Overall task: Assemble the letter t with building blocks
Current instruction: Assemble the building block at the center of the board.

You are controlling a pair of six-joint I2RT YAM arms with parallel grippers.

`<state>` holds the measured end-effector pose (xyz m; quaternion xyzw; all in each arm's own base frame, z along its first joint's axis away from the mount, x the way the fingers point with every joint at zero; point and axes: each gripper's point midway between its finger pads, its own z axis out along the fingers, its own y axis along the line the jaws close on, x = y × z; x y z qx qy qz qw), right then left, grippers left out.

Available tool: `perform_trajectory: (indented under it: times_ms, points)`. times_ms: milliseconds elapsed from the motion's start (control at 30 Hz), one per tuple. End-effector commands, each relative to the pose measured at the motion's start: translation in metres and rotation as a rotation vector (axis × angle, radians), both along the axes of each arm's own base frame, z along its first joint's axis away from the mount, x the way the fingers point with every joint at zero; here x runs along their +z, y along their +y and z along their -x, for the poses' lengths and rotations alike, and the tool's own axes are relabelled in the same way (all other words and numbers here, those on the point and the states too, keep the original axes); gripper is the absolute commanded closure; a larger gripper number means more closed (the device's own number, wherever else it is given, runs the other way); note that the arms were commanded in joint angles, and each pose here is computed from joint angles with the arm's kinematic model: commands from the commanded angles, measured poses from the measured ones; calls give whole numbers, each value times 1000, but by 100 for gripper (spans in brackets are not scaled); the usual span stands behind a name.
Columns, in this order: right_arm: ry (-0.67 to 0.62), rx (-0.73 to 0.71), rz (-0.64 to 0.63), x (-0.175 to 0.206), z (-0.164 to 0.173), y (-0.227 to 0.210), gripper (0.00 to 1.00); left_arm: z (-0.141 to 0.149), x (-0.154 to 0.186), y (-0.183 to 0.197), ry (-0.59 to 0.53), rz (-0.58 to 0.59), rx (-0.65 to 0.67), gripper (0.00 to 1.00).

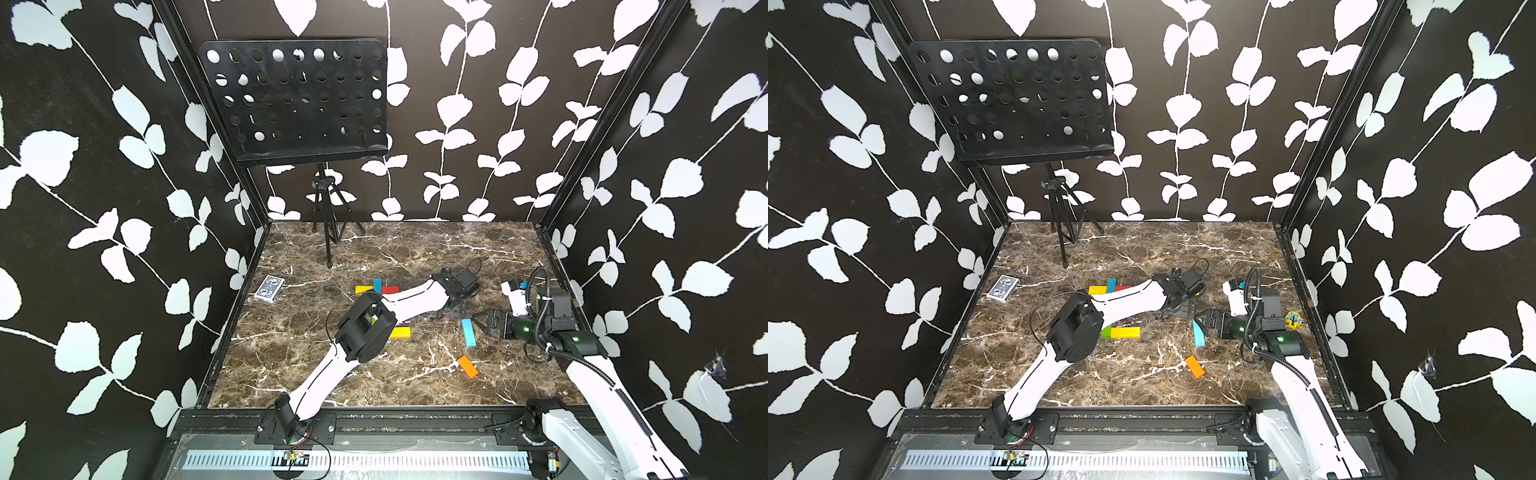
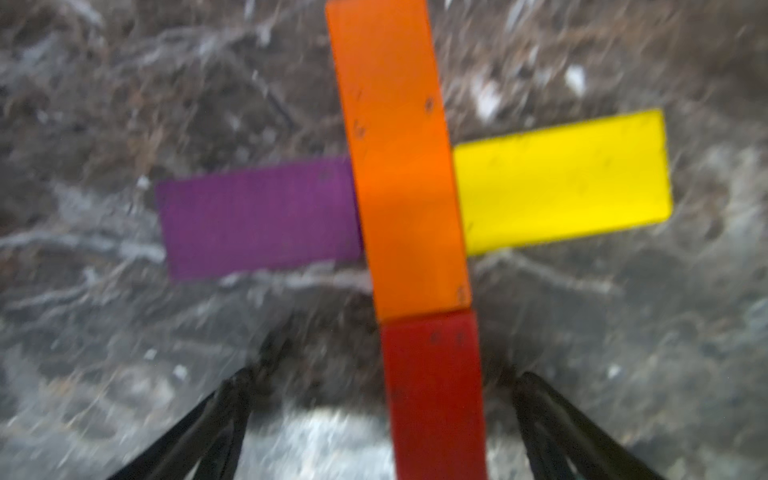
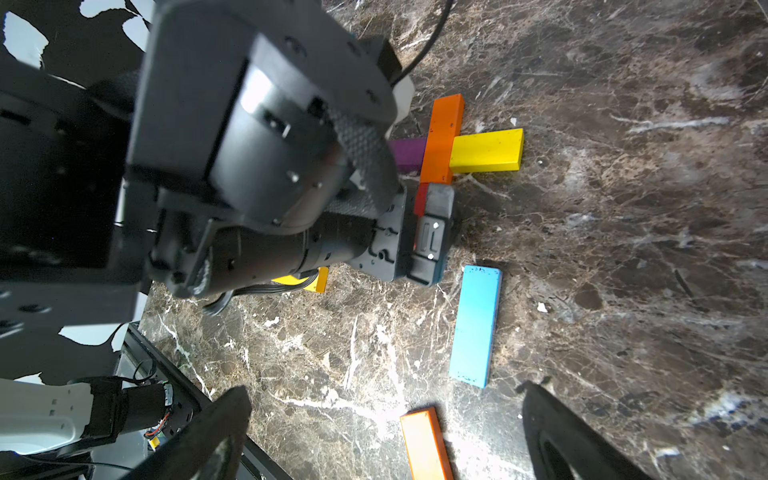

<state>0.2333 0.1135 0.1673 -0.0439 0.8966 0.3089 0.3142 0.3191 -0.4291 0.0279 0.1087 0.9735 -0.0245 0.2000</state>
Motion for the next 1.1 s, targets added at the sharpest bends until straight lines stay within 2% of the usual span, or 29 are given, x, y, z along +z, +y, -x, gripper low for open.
perform_trajectory:
  times_ms: [0,133,267,433,500,600,667,767,900,967,1067]
  points:
    - [-37,1,13,6,1,-2,0,15,24,12,14,-31,-50,1]
    - [-44,-23,22,9,2,-6,0,21,58,6,-18,31,-97,1]
    - [-48,-43,38,10,3,-10,1,31,98,-3,-91,155,-174,1]
    - [-66,-35,54,15,7,-7,1,52,146,8,-177,277,-254,1]
    - [-77,-21,83,14,10,-4,1,65,163,22,-221,265,-308,1]
    - [-67,5,129,5,12,6,1,78,179,51,-312,151,-397,1]
    - [-26,40,159,-7,15,14,1,87,182,65,-343,127,-448,1]
    - [-19,56,206,-18,21,25,1,98,178,81,-382,159,-503,1]
    - [2,0,238,-30,31,26,9,120,164,108,-363,174,-578,1]
    - [56,-11,258,-47,37,27,13,139,151,113,-309,248,-654,1]
    - [89,-10,333,-71,46,33,15,170,129,114,-162,398,-768,1]
